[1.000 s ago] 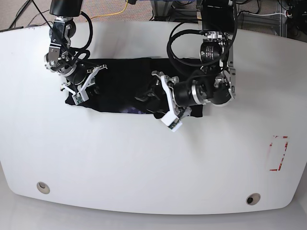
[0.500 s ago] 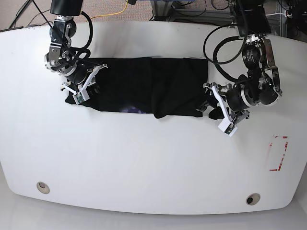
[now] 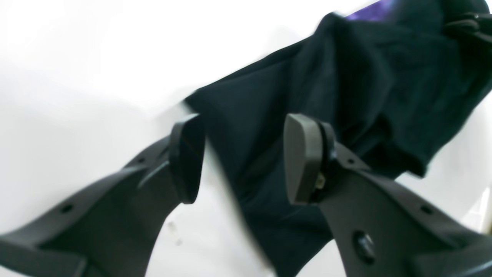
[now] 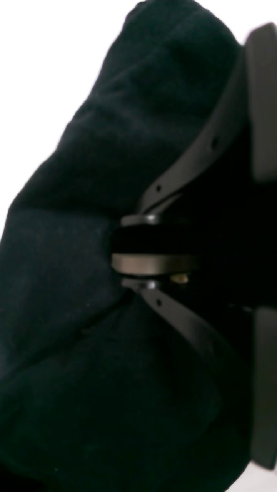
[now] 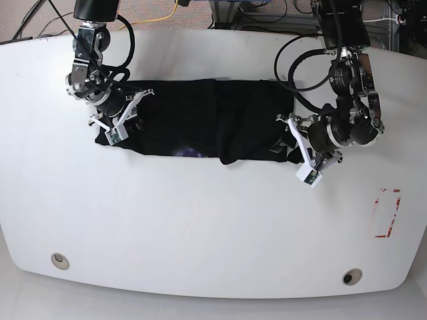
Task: Layout the t-shirt on the table in an organized manner, then fold the t-shirt properly
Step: 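Press the folded end down with the left gripper near the right gripper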
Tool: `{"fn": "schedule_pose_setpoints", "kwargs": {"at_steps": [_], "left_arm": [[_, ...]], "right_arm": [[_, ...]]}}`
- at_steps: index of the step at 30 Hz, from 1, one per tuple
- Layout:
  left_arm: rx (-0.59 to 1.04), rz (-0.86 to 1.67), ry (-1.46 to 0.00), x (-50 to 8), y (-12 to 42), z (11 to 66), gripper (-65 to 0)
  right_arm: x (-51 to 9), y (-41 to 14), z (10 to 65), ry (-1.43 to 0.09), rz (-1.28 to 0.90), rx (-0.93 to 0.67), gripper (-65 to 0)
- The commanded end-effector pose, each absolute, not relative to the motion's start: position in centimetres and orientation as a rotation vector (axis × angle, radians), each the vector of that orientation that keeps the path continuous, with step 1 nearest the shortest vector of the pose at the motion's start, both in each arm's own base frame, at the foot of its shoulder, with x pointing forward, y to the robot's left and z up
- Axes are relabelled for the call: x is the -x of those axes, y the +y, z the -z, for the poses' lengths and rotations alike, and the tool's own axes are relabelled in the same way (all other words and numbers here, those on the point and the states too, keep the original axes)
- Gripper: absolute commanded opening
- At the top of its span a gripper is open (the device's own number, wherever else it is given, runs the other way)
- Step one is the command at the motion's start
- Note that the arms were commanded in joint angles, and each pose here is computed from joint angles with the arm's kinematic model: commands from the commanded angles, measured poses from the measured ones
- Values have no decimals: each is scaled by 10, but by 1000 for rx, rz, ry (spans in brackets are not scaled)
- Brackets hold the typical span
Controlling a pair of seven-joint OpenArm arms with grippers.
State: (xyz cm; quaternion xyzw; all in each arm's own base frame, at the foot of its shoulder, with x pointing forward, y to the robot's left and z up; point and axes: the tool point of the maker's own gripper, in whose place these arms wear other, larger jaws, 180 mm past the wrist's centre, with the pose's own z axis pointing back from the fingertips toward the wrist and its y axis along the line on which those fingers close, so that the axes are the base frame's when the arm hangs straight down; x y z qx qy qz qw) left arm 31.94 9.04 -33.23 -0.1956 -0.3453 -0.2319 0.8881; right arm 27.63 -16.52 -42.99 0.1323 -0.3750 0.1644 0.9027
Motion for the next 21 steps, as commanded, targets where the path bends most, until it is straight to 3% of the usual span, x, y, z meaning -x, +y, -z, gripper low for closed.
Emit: {"fn": "schedule_pose_setpoints", "kwargs": {"at_steps": [1, 21], "left_arm": [[417, 486, -769, -327, 88, 319, -338], [447, 282, -677, -330, 107, 356, -339]], "right_arm": [[-267, -169, 437, -718, -368, -249, -569], [-267, -170, 437, -719, -365, -247, -569]]}}
